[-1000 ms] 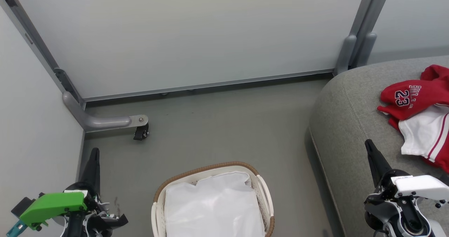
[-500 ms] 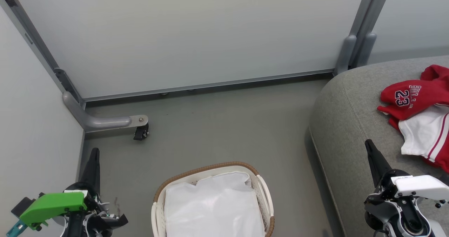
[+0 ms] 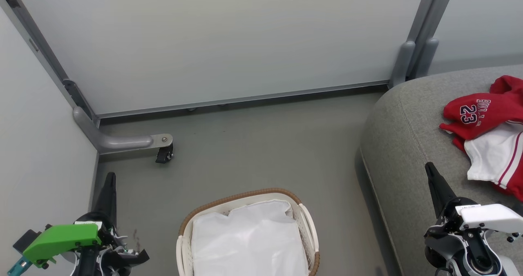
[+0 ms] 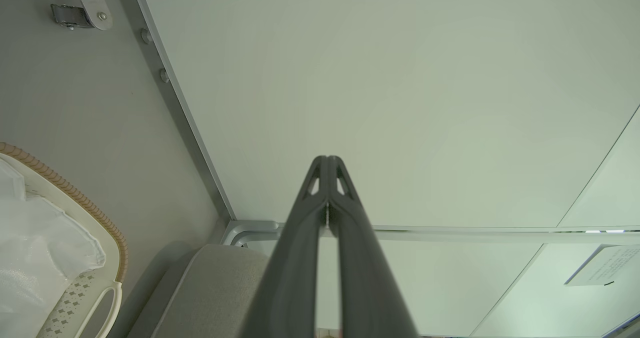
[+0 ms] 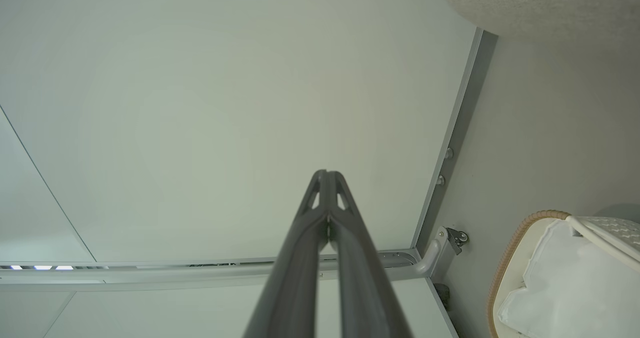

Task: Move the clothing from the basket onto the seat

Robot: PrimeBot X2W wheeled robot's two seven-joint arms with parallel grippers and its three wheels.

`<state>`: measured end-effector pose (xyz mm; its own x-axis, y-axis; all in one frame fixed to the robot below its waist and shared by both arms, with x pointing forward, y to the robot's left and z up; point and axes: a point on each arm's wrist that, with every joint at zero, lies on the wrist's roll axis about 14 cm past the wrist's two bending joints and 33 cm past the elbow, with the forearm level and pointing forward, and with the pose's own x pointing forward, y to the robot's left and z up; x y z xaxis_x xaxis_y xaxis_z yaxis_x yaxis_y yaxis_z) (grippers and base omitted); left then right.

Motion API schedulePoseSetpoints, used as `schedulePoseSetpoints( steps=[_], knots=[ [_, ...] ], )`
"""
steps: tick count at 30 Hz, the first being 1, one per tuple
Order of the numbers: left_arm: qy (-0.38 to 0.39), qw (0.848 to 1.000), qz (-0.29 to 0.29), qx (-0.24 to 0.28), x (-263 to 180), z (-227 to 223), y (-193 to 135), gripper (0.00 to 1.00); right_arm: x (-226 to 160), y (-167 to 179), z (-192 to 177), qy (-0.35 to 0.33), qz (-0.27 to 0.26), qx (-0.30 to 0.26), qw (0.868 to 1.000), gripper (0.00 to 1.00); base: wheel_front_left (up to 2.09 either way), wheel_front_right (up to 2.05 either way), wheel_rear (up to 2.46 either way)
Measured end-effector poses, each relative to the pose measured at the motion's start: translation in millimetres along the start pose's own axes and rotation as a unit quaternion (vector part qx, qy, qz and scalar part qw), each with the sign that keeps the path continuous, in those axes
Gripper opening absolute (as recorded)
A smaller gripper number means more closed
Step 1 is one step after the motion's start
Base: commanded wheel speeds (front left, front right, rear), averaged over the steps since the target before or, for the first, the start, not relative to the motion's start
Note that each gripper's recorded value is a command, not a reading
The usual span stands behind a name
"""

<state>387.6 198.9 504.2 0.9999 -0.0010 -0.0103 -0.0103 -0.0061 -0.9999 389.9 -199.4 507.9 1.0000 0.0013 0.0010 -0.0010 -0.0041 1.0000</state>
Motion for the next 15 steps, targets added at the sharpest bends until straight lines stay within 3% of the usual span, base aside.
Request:
schedulePoseSetpoints(
  steps=[15],
  knots=[
    [0.000, 1.000, 0.000, 0.000, 0.0, 0.0, 0.0, 0.00, 0.0, 0.0, 0.0, 0.000, 0.000, 0.000, 1.000, 0.00, 0.00, 0.00, 0.00]
  ],
)
